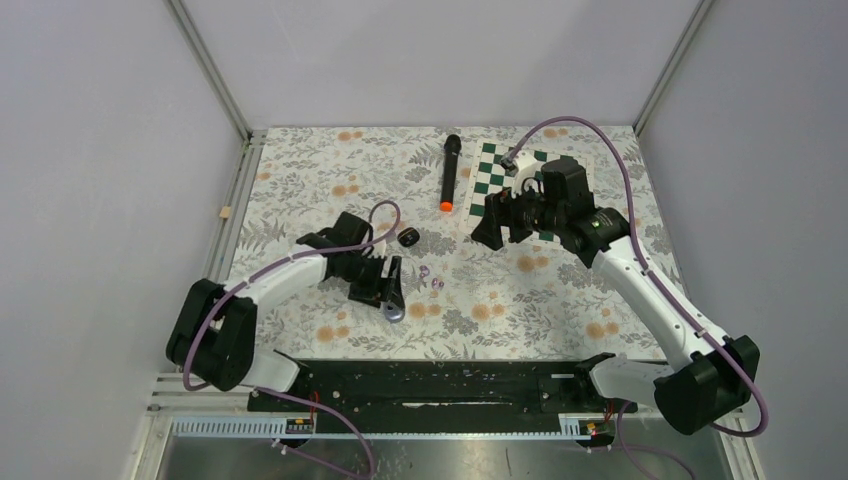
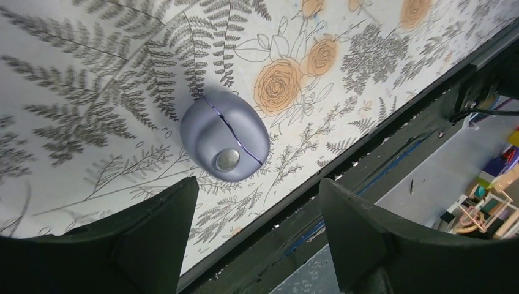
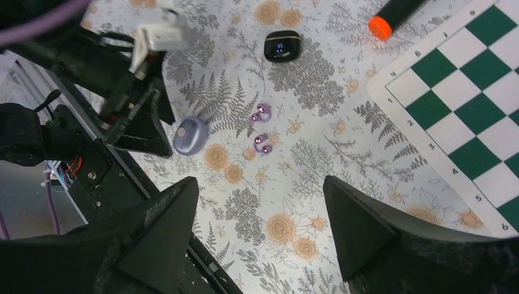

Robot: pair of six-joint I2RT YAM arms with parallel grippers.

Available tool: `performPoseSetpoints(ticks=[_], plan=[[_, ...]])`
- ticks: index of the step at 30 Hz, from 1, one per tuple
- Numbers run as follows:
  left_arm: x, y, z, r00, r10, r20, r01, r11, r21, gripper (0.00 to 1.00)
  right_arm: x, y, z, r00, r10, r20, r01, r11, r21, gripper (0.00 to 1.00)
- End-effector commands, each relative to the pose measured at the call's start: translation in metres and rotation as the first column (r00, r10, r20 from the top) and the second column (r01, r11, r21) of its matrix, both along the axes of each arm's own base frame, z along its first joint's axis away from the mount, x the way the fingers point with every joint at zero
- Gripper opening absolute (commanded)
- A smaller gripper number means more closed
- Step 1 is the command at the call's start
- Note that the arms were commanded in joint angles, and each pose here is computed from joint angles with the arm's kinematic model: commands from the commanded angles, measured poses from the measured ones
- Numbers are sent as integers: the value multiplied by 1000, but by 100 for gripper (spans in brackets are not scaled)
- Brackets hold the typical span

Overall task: Insert the wireless bluetooth earbuds into the charging case
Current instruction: Move the charging case to the center of the board, then pick up the charging case from the center of the board.

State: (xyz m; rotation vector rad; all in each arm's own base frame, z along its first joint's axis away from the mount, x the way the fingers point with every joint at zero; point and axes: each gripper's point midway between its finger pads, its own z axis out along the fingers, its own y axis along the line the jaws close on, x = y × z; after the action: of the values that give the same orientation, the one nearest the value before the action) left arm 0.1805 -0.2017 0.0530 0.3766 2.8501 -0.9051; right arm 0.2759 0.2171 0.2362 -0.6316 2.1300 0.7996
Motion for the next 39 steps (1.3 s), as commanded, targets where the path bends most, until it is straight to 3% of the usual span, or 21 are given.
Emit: performPoseSetpoints(ticks=[1,5,9,12,14,18,23,26,30,39], plan=[[16,10,51,991,-10,132,15,999,-38,74,7,-18,-8,993,-114,10,115,992,-46,81],[55,39,89,950,88,299,-83,996,-30,74,4,-13,-28,977,-166,-134,161,986,-46,75],[89,84,112,865,149,479,-202,978,61,75,-6,17,-46,975,-79,-209,59,993,-99,73],[103,122,131,791,278,546,-371,926,67,75,-19,52,-46,979,23,-202,-50,990,-130,71],[101,134,143,767,345,541,-433,901,40,75,-26,72,-49,977,63,-205,-95,984,-151,71],[85,135,153,779,389,491,-444,896,-5,74,-45,109,-65,957,104,-270,-160,968,-193,71],[68,159,163,690,516,508,-574,817,-49,75,-74,145,-96,917,79,-392,-193,945,-262,75],[61,166,166,670,545,504,-597,799,-70,75,-82,160,-119,902,42,-429,-192,931,-312,78],[54,179,167,621,606,497,-657,748,-91,75,-85,176,-139,912,-5,-409,-162,914,-373,79],[42,176,161,618,629,471,-665,738,-114,73,-79,186,-164,946,-96,-311,-74,867,-492,84]])
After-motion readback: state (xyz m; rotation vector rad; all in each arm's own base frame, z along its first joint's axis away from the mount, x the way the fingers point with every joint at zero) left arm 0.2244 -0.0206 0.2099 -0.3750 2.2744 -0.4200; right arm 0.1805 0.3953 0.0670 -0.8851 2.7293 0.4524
